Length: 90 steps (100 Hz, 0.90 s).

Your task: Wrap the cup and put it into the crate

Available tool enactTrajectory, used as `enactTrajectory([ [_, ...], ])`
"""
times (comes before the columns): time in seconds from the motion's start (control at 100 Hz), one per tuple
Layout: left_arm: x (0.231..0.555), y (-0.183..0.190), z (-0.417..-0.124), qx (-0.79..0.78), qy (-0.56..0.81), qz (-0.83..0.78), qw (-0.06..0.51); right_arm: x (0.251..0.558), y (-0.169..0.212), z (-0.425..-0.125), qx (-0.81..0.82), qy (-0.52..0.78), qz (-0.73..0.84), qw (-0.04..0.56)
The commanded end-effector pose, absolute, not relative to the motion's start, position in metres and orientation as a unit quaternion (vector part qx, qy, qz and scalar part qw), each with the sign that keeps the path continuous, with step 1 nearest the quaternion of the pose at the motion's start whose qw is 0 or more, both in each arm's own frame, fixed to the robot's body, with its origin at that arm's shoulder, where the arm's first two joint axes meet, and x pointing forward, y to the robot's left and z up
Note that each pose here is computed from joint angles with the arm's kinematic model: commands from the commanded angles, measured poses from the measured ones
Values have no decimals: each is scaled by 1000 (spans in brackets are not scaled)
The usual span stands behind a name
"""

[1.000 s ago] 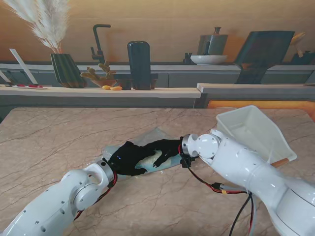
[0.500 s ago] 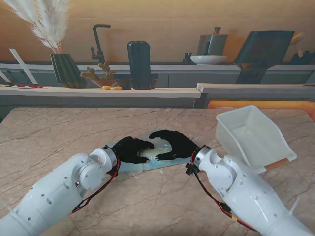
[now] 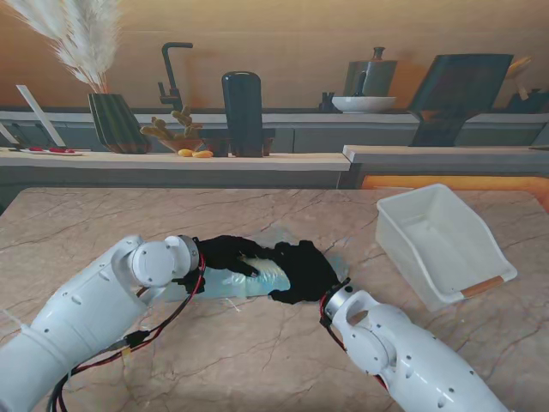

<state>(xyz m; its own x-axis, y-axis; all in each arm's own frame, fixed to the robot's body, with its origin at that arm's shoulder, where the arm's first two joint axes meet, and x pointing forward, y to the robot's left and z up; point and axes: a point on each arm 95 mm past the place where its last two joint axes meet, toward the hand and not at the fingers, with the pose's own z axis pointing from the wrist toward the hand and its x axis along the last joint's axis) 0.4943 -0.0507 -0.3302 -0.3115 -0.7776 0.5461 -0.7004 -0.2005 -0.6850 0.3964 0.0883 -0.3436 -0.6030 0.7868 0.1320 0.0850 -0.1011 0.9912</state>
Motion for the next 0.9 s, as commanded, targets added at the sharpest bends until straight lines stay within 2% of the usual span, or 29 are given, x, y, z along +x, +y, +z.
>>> enactTrajectory([
  [0.0,474,-33,-379,-620,644,-447,31,399,91,-356,361,633,632,263],
  [0.14,476,-32,-379,-639,618,-458,10,411,100,-373,345,673,592,279],
  [0.31,475,-32,-376,-654,553,-517,-2,427,110,-388,340,719,548,261],
  [0.46,466,-32,-366,-627,515,-584,18,445,112,-394,362,728,535,231],
  [0.71,438,-31,-349,-527,534,-658,69,469,106,-393,444,729,502,139],
  [0.89,424,-29,-347,-440,611,-644,138,483,97,-393,486,726,482,70],
])
